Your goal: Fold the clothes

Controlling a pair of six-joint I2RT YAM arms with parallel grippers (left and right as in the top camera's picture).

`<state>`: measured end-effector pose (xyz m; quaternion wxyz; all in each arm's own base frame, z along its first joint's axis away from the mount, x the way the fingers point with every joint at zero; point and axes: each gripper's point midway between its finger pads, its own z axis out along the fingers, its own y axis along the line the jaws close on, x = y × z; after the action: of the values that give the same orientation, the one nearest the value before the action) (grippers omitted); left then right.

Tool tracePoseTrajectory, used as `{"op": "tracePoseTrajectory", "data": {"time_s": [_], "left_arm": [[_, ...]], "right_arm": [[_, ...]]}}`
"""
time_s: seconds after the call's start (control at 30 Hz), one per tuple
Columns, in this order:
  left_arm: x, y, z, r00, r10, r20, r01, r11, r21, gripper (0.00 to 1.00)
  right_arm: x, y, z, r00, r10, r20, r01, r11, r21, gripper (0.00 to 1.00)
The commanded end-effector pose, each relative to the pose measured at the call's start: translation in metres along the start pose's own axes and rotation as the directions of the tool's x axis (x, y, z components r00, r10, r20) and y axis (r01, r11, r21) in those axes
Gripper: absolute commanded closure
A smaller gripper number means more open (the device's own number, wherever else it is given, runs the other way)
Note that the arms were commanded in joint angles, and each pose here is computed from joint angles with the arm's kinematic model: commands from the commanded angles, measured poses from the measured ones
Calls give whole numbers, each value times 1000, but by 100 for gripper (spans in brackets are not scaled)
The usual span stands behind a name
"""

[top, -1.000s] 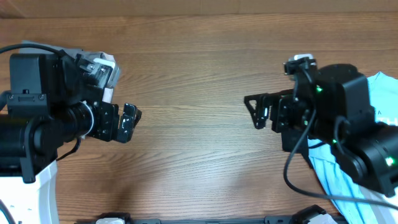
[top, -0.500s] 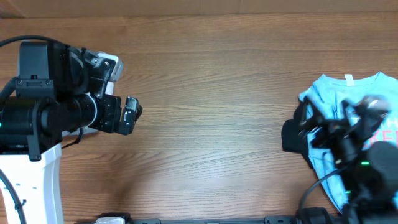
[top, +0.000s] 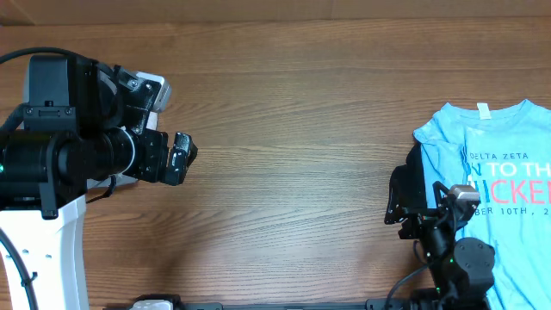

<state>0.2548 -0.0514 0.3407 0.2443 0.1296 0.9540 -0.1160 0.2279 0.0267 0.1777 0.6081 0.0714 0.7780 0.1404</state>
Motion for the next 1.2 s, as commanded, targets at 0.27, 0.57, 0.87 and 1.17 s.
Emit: {"op": "tracePoseTrajectory", "data": {"time_s": [0.27,0.57,0.87,1.17], "left_arm": [[-3,-1,-1,1000,24,10,-24,1000,-1,0],[-3,-1,-1,1000,24,10,-24,1000,-1,0],[-3,-1,-1,1000,24,10,-24,1000,-1,0],[-2,-4,-4,999,34,16,-34,999,-1,0]], "right_arm": [[4,6,16,985,5,170,13,994,-105,0],[3,4,18,983,4,185,14,995,-99,0],[3,4,18,983,4,185,14,995,-99,0],[3,4,18,983,4,185,14,995,-99,0]]}}
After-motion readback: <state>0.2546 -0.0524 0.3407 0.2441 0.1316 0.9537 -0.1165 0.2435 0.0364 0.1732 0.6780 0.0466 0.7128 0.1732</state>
